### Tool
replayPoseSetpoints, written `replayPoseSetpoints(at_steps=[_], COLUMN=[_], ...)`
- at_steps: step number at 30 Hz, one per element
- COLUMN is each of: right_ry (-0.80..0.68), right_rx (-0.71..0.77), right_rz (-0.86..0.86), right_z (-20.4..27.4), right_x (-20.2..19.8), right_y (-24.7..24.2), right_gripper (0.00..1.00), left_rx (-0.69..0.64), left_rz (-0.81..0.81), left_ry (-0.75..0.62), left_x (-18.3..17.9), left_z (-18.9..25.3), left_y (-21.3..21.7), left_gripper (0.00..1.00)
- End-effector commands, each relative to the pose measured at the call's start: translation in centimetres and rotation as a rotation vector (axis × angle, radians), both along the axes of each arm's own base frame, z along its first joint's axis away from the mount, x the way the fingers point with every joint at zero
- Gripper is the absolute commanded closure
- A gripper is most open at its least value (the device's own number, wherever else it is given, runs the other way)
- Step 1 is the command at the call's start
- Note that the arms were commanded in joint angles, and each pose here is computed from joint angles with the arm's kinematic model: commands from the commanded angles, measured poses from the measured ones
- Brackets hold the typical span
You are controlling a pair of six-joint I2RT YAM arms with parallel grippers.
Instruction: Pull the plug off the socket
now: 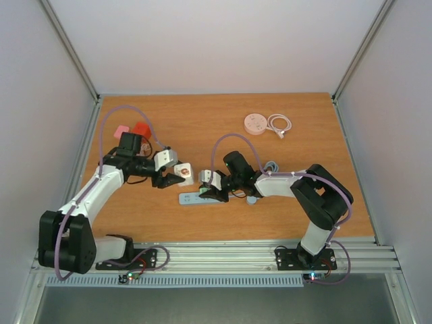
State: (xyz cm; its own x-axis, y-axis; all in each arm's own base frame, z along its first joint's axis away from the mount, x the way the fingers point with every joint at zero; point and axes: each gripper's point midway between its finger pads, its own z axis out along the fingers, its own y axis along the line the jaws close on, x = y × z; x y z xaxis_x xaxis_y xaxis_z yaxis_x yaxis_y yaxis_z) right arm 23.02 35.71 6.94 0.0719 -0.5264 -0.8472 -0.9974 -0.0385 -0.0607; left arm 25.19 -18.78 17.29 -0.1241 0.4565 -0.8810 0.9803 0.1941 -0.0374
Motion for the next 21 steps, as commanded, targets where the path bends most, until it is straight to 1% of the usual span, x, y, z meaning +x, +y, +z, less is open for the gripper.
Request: replayPoseSetpoints(at_steps=[1,4,6,14,17,21], right_ry=[0.103,0.107,0.108,0.117,0.117,0.120], right_rx=[-0.169,-0.162,-0.156,-0.116,-0.095,-0.069], right_rz=[-0.028,-0.036,-0.040,-0.064,-0.061,-0.068], right_z=[-4.4,-4.1,-3.7,-1.6,-0.5,0.9], right_x=[-2.2,-2.1,-2.0,-1.4,-1.3,-0.9], right_y=[-2.4,-2.3,-2.2,-1.4,-1.1,-0.6], right_gripper=[0.94,0.90,0.85,0.52,0.42,0.32], left_rx=[-0.045,-0.059,-0.073,-0.147,-0.165,-0.187], left_rz=[0.055,0.151,0.228,0.477,0.533,0.565], left_ry=[-0.045,-0.026,0.002,0.072,0.097,0.152], left_x=[1.4,3.4,4.7,11.0,13.5,16.6], left_z=[2.5,3.1,3.3,4.4,4.5,3.8], left_y=[1.5,3.2,4.7,9.4,10.3,10.8], left_gripper=[0.72,0.72,0.71,0.70,0.70,0.70])
